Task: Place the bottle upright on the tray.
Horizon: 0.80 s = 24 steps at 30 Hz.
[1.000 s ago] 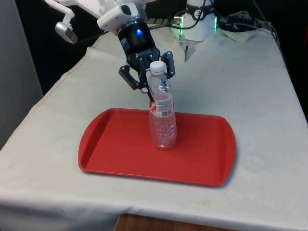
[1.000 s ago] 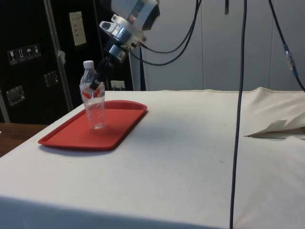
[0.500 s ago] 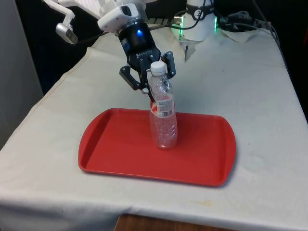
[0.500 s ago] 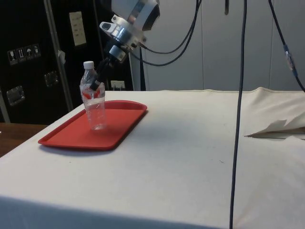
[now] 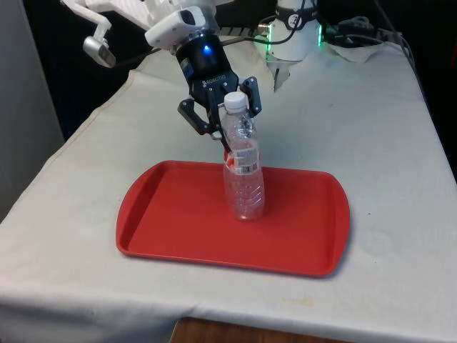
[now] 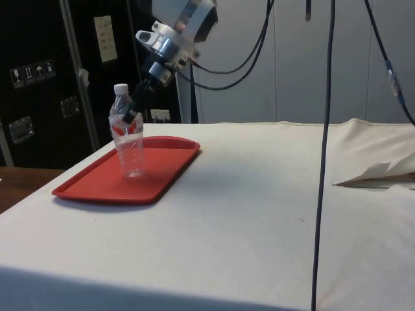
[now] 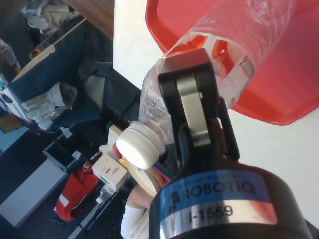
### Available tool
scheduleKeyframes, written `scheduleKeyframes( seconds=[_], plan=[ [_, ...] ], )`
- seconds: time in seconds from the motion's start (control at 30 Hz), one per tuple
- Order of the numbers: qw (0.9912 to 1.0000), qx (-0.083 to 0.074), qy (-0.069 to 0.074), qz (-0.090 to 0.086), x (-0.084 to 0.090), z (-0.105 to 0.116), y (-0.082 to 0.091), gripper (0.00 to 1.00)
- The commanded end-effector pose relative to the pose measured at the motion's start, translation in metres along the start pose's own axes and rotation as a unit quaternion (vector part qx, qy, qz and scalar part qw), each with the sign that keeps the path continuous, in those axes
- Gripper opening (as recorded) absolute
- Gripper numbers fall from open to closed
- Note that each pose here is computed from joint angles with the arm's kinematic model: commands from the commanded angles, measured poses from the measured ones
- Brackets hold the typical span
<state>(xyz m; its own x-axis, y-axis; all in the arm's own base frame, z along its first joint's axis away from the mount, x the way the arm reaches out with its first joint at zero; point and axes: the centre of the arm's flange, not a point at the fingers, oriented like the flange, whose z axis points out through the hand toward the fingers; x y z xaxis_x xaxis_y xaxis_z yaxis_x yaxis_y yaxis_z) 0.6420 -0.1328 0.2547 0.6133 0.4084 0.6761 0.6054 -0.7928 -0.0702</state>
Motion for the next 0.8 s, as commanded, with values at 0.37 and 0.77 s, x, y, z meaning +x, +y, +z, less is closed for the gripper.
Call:
scheduleKeyframes(
  seconds=[0.37, 0.77],
  plan=[
    [1.00000, 0.001, 0.001, 0.000, 0.0004, -0.0003, 0.0002, 0.00],
    [0.99999, 0.003, 0.001, 0.000, -0.0015, 0.0018, -0.0002, 0.00]
  ],
)
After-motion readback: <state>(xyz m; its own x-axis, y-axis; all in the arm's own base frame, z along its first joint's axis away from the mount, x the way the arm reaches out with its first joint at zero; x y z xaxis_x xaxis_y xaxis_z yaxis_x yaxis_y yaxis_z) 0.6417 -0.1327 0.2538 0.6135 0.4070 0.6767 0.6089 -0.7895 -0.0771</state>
